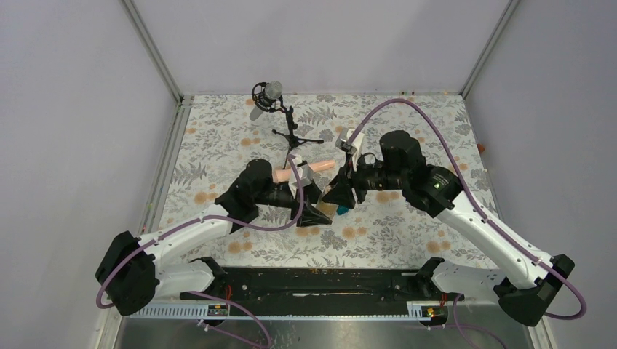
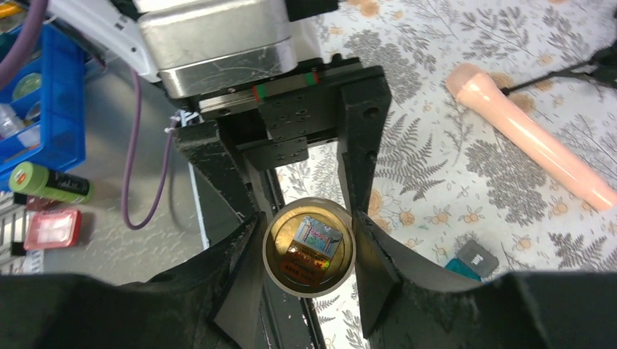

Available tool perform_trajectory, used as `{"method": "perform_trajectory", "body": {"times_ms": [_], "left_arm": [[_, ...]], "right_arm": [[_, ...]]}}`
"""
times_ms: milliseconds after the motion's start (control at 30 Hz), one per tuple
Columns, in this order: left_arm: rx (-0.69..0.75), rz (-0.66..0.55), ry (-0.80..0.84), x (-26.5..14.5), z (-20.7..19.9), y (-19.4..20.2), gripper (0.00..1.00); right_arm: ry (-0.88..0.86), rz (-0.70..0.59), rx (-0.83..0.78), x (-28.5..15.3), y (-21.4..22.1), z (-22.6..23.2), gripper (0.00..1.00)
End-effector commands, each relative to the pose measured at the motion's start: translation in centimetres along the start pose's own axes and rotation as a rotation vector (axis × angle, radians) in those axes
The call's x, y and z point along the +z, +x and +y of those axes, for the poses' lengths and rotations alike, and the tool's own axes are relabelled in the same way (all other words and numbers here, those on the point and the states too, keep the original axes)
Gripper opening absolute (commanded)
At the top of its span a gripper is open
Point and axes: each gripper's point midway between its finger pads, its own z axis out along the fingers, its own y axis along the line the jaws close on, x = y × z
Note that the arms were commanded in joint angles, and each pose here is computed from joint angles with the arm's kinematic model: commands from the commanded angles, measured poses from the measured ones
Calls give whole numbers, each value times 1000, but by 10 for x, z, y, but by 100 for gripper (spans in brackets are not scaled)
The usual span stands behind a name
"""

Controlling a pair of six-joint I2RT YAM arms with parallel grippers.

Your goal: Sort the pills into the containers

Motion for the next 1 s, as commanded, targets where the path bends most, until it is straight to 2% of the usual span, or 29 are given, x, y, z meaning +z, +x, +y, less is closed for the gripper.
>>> {"method": "perform_trajectory", "body": {"times_ms": [0, 133, 300, 400, 567, 700, 833, 967], "left_arm": [[51, 4, 189, -6, -33, -2, 0], [62, 2, 288, -10, -49, -5, 0], [72, -6, 315, -11, -54, -9, 0], [69, -10, 274, -8, -47, -11, 0], [43, 16, 30, -3, -4, -2, 0], [23, 55, -241, -10, 42, 14, 0], [25, 131, -441, -23, 78, 33, 0], [34, 231, -520, -25, 96, 53, 0]], "right_arm": [[-141, -106, -130, -19, -38, 30, 6], [-251, -83, -162, -23, -37, 48, 2], [-250, -73, -181, -23, -36, 46, 1], [-195, -77, -174, -19, -37, 36, 2], [106, -112, -79, -19, -44, -17, 6], [456, -172, 186, -38, -27, -94, 6], [845, -173, 449, -66, 34, -169, 9], [1066, -126, 618, -72, 103, -197, 10]]}}
